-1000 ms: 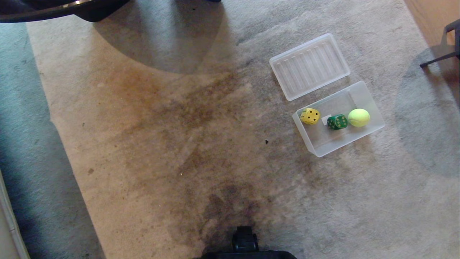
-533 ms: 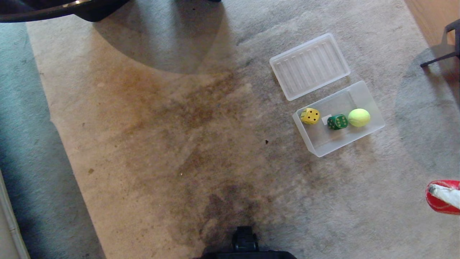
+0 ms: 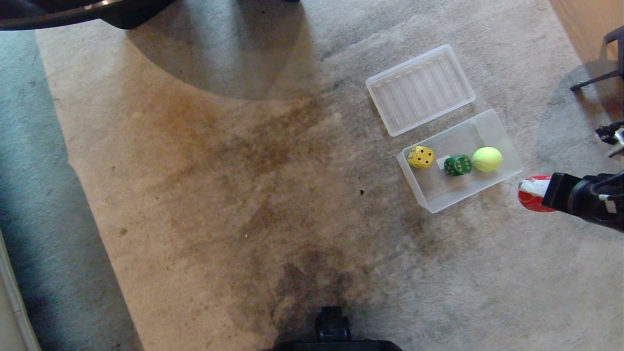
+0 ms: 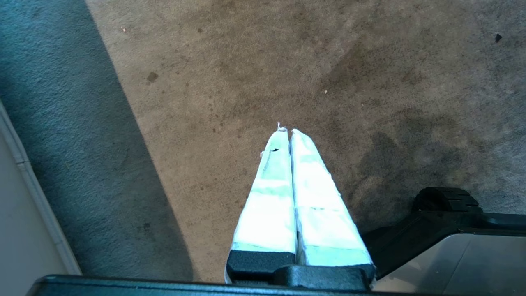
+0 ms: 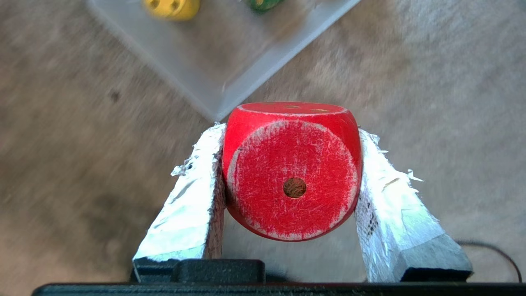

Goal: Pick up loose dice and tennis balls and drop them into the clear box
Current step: Put the toys in the box

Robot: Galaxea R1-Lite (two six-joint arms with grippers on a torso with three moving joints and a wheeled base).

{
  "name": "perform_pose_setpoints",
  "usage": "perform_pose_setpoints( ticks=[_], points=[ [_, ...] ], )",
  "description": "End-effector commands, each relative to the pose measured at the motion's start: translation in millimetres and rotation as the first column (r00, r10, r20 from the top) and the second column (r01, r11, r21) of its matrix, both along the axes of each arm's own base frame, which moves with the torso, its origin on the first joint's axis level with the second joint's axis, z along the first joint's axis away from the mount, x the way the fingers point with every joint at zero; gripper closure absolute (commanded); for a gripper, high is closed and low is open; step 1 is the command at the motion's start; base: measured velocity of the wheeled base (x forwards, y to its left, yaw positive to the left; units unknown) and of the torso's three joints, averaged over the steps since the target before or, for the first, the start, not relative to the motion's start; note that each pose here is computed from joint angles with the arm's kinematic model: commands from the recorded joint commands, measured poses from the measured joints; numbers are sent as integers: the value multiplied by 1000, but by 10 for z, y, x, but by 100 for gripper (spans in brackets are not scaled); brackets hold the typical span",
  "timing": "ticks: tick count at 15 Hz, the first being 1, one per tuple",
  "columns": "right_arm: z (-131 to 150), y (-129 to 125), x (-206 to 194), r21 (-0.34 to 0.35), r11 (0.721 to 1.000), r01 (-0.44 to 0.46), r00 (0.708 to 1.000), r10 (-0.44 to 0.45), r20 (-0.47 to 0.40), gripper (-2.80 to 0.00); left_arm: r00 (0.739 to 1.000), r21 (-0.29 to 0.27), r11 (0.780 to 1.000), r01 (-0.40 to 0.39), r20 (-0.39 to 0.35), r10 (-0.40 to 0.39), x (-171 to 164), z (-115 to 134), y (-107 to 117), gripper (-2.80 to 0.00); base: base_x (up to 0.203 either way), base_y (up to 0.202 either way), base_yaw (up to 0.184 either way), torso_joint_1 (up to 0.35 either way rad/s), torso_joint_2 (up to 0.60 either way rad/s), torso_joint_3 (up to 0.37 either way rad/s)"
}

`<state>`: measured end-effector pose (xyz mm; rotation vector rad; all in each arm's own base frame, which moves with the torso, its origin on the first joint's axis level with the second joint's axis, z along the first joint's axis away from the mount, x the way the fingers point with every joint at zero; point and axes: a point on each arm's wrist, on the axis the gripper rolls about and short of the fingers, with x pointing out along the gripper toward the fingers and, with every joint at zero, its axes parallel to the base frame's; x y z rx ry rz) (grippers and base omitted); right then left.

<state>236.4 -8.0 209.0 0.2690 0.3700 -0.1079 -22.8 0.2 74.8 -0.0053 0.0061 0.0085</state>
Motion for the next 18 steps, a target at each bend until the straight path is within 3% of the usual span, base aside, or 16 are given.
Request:
perform_pose_setpoints(
  ticks=[1, 4, 10, 13, 15, 18],
  points=[
    [-285, -33, 435, 0, 1000, 14, 994, -14, -105, 0, 1000, -1, 1000, -1, 0, 1, 0, 0, 0, 0, 0, 0, 0, 0, 0, 0],
    [-444, -81, 946, -12, 999, 33, 996, -34, -84, 0, 1000, -1, 1000, -1, 0, 1, 0, 0, 0, 0, 0, 0, 0, 0, 0, 0],
    [-499, -110, 1583, -11, 1000, 22, 996, -21, 90, 0, 1000, -1, 1000, -1, 0, 1, 0, 0, 0, 0, 0, 0, 0, 0, 0, 0],
    [-458, -100, 1675, 2, 999, -36, 986, 35, 162, 0, 1000, -1, 1000, -1, 0, 1, 0, 0, 0, 0, 0, 0, 0, 0, 0, 0],
    [-445, -69, 1718, 15, 991, -130, 967, 124, 223, 0, 1000, -1, 1000, -1, 0, 1, 0, 0, 0, 0, 0, 0, 0, 0, 0, 0],
    [-597, -12, 1789, 24, 983, -184, 962, 175, 209, 0, 1000, -1, 1000, -1, 0, 1, 0, 0, 0, 0, 0, 0, 0, 0, 0, 0]
  ],
)
